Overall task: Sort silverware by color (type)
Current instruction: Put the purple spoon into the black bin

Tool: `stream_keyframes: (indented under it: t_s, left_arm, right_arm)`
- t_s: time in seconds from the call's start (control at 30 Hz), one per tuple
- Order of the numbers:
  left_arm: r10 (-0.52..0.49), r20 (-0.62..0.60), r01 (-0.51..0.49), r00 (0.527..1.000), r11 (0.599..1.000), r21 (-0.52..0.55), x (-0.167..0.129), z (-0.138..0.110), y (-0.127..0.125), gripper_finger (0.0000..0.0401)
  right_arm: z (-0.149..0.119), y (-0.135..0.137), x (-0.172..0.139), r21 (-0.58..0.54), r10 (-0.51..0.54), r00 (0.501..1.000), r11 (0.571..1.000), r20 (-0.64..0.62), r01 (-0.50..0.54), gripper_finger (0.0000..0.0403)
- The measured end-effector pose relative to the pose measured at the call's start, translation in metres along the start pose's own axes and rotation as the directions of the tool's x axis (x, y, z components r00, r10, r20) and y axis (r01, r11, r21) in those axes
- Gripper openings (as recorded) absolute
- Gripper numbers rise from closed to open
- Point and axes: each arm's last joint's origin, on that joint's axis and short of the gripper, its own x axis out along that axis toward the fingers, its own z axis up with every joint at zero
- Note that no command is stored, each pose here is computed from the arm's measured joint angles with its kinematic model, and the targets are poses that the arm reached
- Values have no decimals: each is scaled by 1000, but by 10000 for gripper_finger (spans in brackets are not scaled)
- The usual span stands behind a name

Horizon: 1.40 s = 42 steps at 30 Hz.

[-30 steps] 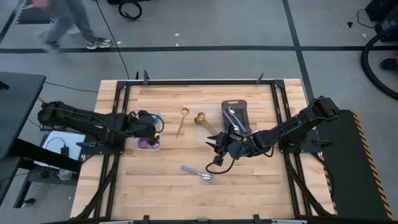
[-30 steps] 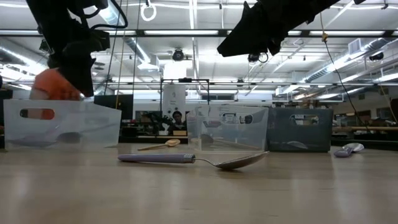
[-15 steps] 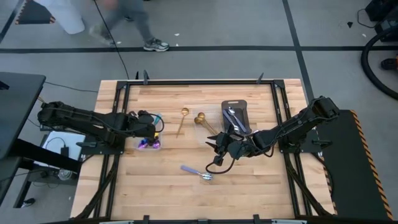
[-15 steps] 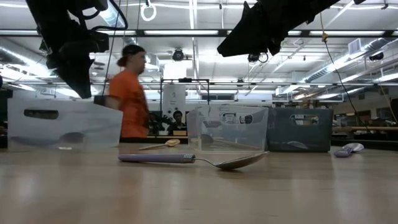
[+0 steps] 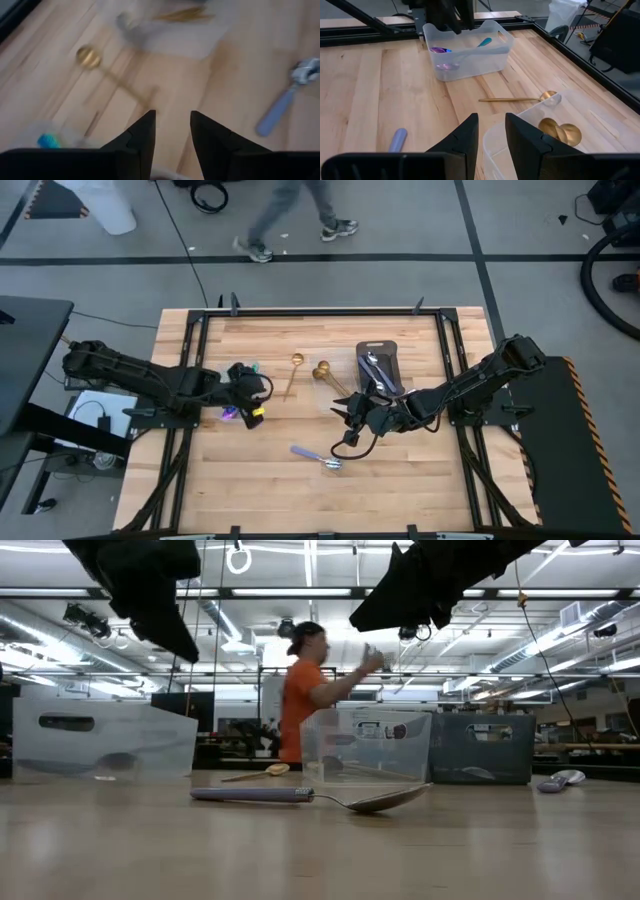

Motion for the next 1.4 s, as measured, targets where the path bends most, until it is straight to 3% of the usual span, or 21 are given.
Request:
stream_keyframes:
  t_s: [0.17, 0.33, 0.6, 1.03, 1.17, 1.4]
  left_arm:
    - [-83, 89, 76, 993, 994, 76, -2, 6, -15, 131]
    - [-144, 149, 127, 978, 985, 120, 1, 9, -30, 131]
    - [-153, 142, 128, 978, 977, 169, 21, 7, -45, 131]
    - [-111, 130, 86, 985, 979, 184, 26, 5, -45, 130]
    - [-96, 102, 72, 990, 974, 217, 23, 2, -41, 130]
    - [-107, 134, 80, 985, 978, 192, 7, 6, -33, 130]
  right_arm:
    - [-1, 0, 0, -5, 1, 1000, 1000, -7, -1, 107]
    - [0, 2, 0, 46, 76, 997, 996, -17, -75, 107]
    - [0, 3, 1, 131, 172, 984, 978, -48, -165, 107]
    - [0, 8, -1, 211, 270, 960, 945, -79, -248, 107]
    - [5, 18, 1, 197, 284, 955, 944, -83, -264, 107]
    - [18, 51, 28, 104, 299, 933, 953, -202, -283, 107]
